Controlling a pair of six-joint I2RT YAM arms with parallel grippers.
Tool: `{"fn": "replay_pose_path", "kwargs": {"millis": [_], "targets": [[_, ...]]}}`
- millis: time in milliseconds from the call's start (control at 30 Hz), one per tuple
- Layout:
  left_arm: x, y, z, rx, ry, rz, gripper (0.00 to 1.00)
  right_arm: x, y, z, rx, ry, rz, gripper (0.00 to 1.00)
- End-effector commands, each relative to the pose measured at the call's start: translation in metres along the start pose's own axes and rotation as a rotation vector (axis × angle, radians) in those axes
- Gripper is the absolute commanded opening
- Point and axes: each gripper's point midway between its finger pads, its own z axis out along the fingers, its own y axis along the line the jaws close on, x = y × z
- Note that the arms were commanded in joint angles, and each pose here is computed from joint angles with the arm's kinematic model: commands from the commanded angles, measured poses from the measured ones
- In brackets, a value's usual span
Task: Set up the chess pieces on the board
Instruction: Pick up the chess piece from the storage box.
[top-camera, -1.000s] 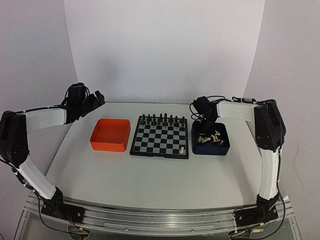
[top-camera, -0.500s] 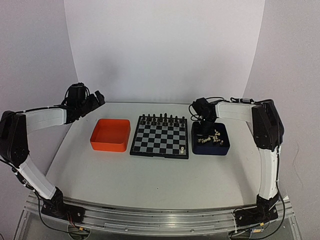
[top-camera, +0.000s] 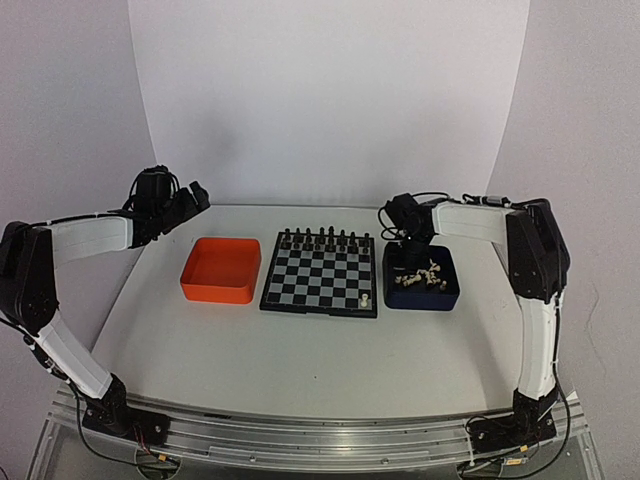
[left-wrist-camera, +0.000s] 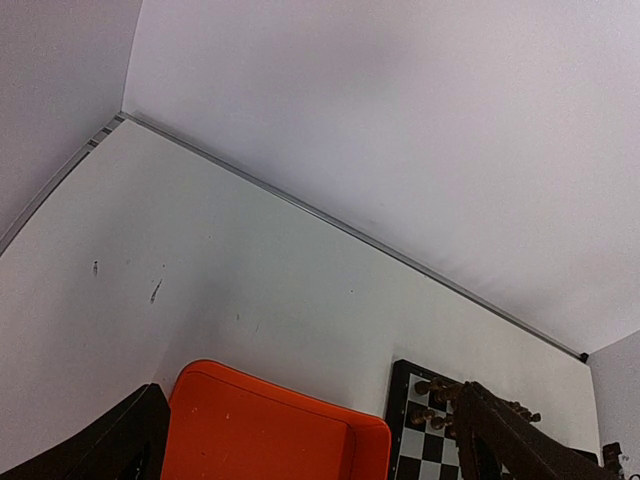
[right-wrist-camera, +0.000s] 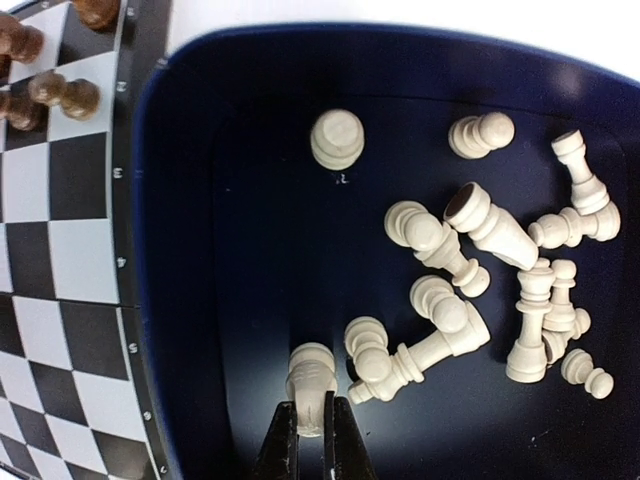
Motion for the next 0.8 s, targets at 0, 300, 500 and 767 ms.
{"fn": "replay_pose_path", "kwargs": {"millis": [0,300,500,767], "targets": [[-0.018,-0.009,-0.013,0.035,-0.057,-0.003,1.0,-0.032,0.013,-0.06,-0.091,-0.138,-0.025,0.0],[-0.025,-0.015,-0.02,0.061,-0.068,-0.009,1.0,-0.035,0.03,-0.109,-0.157,-0.222,-0.076,0.0],[-0.025,-0.017,-0.019,0.064,-0.057,-0.012,1.0,-0.008,0.062,-0.125,-0.205,-0.198,-0.111,0.0],[-0.031,-0.012,-0.014,-0.005,-0.046,0.02,1.0,0.028,0.104,-0.109,-0.164,-0.151,-0.133,0.0]]}}
